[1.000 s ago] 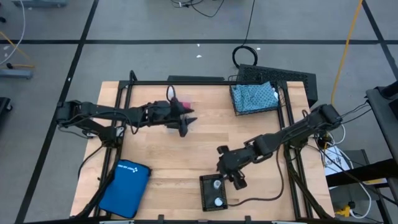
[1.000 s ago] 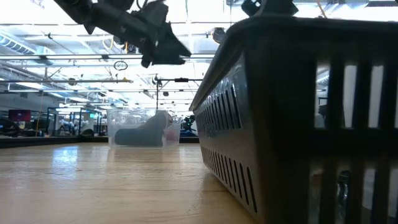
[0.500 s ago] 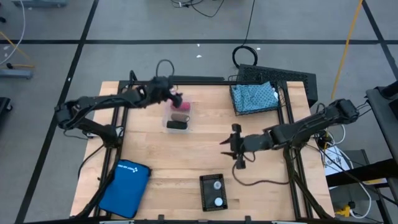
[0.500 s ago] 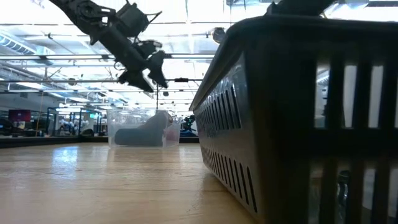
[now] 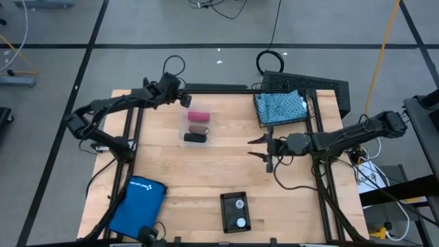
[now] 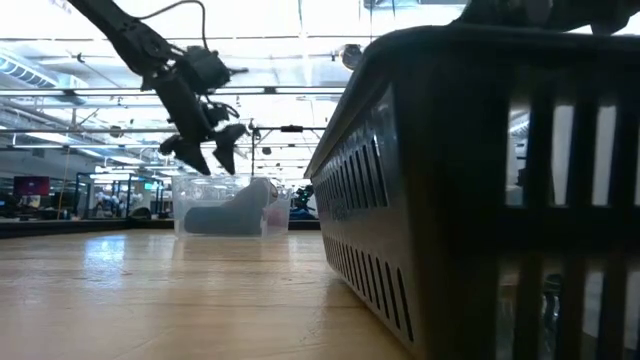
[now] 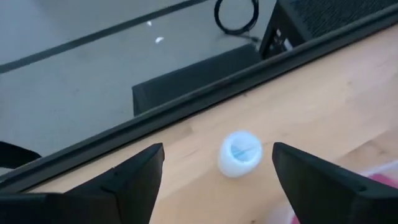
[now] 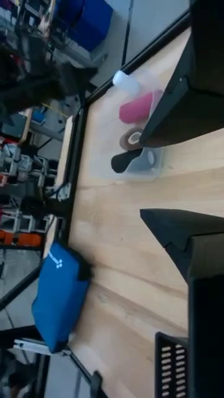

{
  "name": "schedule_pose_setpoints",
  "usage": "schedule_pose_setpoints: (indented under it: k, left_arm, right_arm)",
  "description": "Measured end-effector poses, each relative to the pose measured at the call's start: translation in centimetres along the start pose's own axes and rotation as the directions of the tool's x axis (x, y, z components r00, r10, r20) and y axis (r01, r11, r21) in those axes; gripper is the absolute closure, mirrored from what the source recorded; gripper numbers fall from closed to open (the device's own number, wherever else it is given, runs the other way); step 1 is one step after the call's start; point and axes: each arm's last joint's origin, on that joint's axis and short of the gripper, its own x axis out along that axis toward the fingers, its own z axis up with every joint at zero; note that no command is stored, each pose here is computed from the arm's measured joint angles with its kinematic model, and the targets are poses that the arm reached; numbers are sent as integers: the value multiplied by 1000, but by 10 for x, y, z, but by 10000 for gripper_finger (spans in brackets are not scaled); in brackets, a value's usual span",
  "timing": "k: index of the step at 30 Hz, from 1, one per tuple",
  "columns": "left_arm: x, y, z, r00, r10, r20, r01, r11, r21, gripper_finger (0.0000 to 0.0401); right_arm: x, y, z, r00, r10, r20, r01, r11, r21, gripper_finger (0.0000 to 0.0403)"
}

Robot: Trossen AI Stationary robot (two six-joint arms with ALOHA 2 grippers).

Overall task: Pick & Place Medicine items
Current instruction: Put the transparent pill bottle into the black bin

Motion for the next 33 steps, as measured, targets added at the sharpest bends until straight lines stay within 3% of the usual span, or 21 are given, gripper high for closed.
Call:
schedule_pose_setpoints:
  k: [21,28,33]
  left_arm:
    - [73,-20,-25,997,-56,-53,53,998,-44,104]
    - [72,-18,-26,998,-27,-61,25,999,-39,132]
    - [72,-17,-28,997,-19,-80,16,999,-34,180]
  right_arm:
    - [-2,-3,-4,1000,-10,-4,10,1000,-8,243]
    - [-2,-3,-4,1000,-9,-5,9,1000,10,243]
    - [-2,-3,-4,1000,-9,-4,9,1000,11,243]
